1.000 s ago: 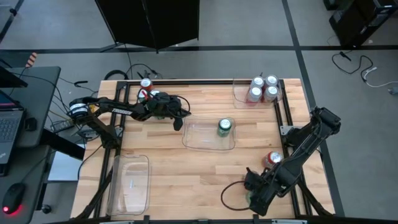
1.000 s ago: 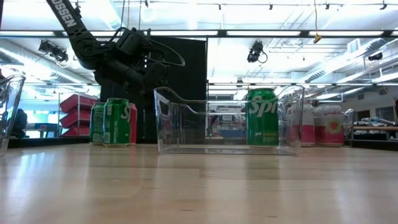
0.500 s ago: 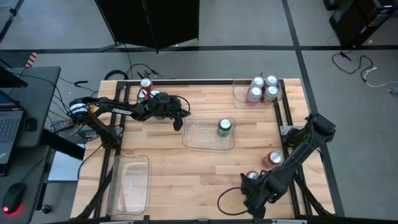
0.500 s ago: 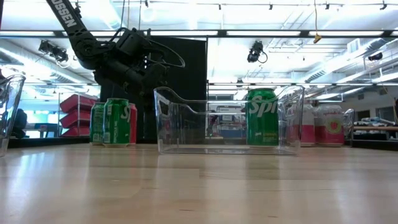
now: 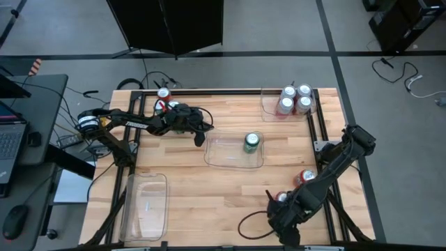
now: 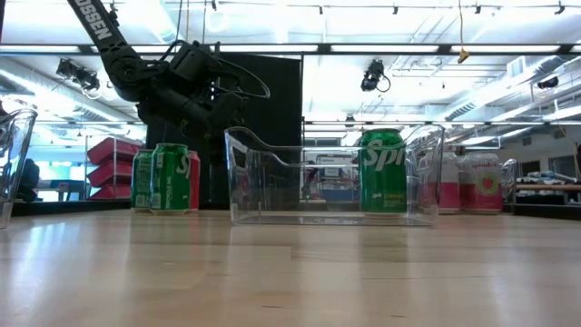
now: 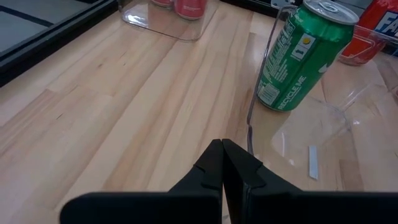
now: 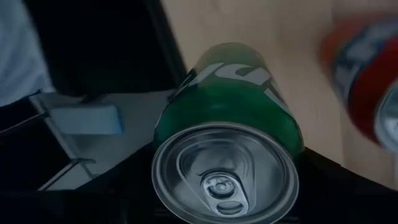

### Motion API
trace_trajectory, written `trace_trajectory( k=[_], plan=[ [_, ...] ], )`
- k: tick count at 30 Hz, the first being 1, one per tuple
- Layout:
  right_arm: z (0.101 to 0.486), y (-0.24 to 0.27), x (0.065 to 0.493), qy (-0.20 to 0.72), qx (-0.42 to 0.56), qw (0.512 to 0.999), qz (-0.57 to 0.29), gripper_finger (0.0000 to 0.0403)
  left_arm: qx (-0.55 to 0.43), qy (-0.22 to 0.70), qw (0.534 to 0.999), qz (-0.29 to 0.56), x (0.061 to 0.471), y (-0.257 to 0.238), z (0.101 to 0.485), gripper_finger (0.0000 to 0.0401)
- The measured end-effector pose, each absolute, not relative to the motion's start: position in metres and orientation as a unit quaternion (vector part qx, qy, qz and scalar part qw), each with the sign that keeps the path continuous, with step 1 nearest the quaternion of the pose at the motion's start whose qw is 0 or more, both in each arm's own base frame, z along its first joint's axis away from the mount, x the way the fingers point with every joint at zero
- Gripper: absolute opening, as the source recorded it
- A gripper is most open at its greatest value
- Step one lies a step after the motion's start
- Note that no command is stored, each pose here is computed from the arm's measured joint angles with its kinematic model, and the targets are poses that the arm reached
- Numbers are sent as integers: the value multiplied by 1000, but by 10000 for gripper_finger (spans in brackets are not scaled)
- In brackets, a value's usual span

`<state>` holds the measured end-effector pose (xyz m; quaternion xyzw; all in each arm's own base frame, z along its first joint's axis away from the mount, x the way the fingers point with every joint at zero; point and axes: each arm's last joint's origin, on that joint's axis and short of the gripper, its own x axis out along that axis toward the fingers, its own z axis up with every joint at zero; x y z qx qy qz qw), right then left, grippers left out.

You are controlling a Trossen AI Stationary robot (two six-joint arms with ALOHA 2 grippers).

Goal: Sort soda cans
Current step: Put the bottom green soda can into the middle transparent bin

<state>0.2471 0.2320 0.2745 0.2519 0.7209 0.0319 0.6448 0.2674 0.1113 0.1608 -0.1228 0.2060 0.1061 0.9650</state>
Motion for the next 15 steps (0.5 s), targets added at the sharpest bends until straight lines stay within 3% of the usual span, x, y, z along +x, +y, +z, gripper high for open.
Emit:
trace_trajectory(
  k=[4,9,15],
  plan=[
    [306,216,264,689,241,681,50,278,-121,206,965,106,267,112,161,5],
    [342,173,279,660,199,724,2,278,-120,206,965,107,267,112,161,5],
    [357,105,296,661,151,734,-39,278,-111,196,969,104,266,111,166,5]
  ],
)
